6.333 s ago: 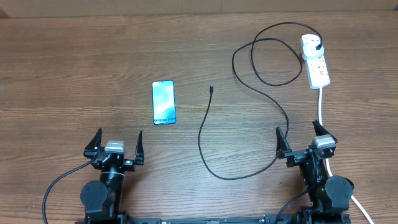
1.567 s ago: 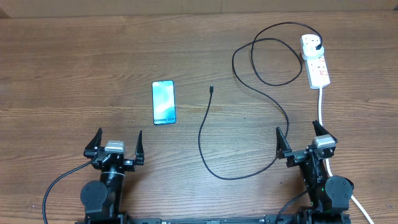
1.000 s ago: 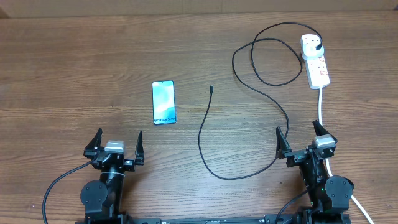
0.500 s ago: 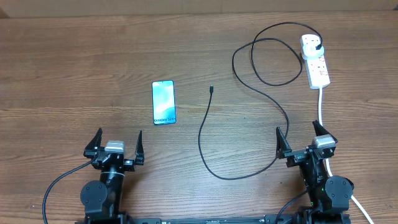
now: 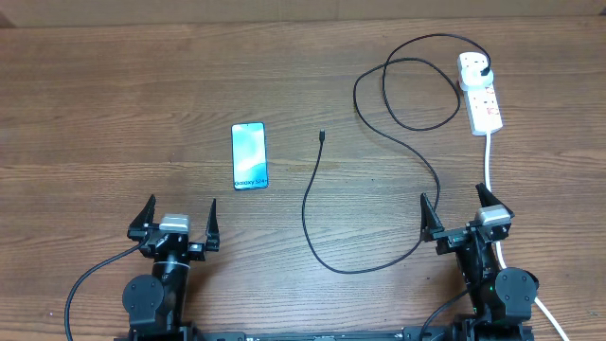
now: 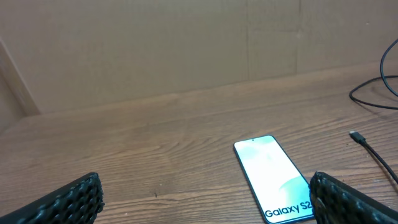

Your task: Plug charger to phone and switch on socket

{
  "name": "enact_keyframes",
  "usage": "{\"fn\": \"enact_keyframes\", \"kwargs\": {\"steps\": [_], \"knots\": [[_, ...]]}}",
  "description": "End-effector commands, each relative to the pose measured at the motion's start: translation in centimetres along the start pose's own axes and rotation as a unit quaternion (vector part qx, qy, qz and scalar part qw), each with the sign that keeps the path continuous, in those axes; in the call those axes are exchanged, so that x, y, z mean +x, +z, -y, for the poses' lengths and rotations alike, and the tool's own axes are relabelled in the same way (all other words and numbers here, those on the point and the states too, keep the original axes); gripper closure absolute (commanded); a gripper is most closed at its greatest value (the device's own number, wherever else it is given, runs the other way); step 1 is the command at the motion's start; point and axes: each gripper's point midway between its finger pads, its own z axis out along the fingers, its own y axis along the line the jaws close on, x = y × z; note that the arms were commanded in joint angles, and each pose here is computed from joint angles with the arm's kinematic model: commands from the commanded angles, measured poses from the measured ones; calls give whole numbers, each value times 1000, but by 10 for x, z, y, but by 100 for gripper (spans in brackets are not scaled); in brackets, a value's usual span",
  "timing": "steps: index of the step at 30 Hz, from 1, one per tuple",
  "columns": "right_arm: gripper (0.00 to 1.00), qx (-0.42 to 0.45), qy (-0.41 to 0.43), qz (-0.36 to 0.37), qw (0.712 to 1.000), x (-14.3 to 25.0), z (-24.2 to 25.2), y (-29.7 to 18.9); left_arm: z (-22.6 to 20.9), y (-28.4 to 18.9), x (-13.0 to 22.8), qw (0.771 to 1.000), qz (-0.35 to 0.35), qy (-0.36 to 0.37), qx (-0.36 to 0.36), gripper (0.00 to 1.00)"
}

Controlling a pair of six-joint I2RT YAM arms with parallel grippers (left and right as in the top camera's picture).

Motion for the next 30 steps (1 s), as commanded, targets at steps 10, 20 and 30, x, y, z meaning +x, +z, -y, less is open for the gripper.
{"fn": "enact_keyframes", "kwargs": {"steps": [10,20,30], "knots": [[0,0,2,4,1000,1,0,0,-2,0,1,999,2,-36,-6,0],[0,0,1,9,1000,-2,0,0,-2,0,0,996,3,-85,-5,0],[0,0,0,13,1000,-4,0,0,-3,-3,-8,994,2,-105,-4,0]]}}
